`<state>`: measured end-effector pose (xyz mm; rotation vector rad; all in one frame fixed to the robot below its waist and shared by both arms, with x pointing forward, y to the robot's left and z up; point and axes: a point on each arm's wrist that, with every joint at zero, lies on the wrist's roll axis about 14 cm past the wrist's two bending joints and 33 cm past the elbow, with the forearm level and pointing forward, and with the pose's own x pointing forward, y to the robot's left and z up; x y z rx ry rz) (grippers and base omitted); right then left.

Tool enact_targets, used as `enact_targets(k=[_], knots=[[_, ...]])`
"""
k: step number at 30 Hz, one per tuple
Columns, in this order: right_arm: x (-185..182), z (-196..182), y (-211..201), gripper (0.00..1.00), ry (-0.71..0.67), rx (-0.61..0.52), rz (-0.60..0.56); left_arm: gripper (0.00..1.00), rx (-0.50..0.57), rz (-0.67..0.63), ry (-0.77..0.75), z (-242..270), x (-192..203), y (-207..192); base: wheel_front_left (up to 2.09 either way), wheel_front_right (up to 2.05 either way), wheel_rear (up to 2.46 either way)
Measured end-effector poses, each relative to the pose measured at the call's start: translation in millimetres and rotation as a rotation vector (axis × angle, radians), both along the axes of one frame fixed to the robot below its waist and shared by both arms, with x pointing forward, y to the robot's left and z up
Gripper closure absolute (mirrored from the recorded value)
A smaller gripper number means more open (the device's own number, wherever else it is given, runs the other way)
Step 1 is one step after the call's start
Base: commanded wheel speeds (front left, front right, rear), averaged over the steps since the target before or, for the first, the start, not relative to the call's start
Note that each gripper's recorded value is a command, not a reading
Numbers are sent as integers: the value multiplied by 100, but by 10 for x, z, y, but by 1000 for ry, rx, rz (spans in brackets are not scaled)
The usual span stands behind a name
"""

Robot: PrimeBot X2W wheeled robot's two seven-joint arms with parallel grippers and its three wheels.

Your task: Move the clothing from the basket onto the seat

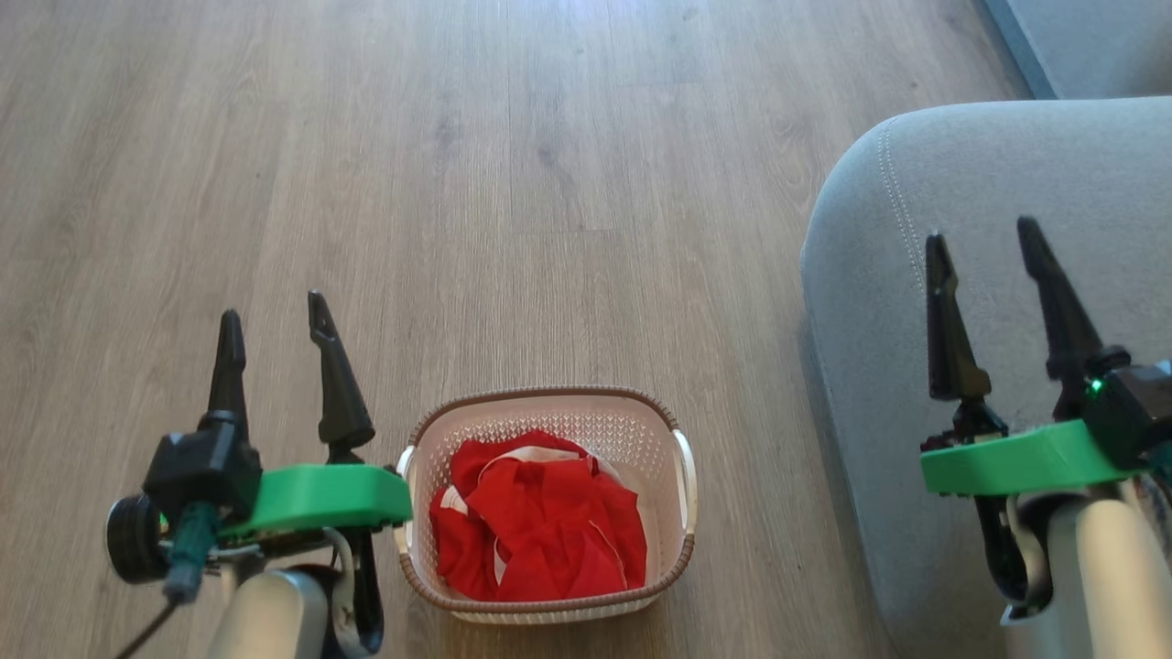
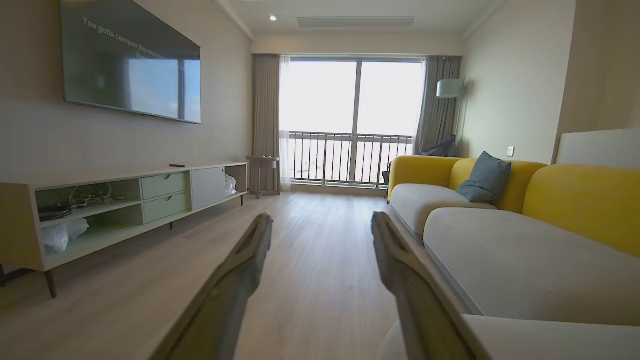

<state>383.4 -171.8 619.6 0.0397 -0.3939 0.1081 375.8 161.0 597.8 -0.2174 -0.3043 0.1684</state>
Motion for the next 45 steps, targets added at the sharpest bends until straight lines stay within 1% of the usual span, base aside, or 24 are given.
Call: enact_targets(k=[4,9,15,18,23,28,31,45], knots=[[0,102,20,0,-42,-43,-6,0,49,6,-28,63,-19,-59,0,0,0],[-2,88,9,0,-47,-73,-19,0,53,-39,-1,-47,-1,-171,0,0,0],[1,43,-46,0,-44,-121,-49,0,98,-68,0,-103,4,-268,0,0,0],[16,-66,-68,0,-9,-111,-52,0,104,-87,31,-212,15,-295,0,0,0],[11,-406,-145,0,98,-52,-60,0,117,-119,124,-520,-3,-348,0,0,0],[10,-597,-141,0,158,-44,-58,0,111,-172,231,-874,-72,-433,0,0,0],[5,-727,-119,0,199,-41,-50,0,110,-177,248,-932,-79,-436,0,0,0],[14,-780,-42,0,214,-55,-28,0,112,-171,268,-994,-85,-411,0,0,0]])
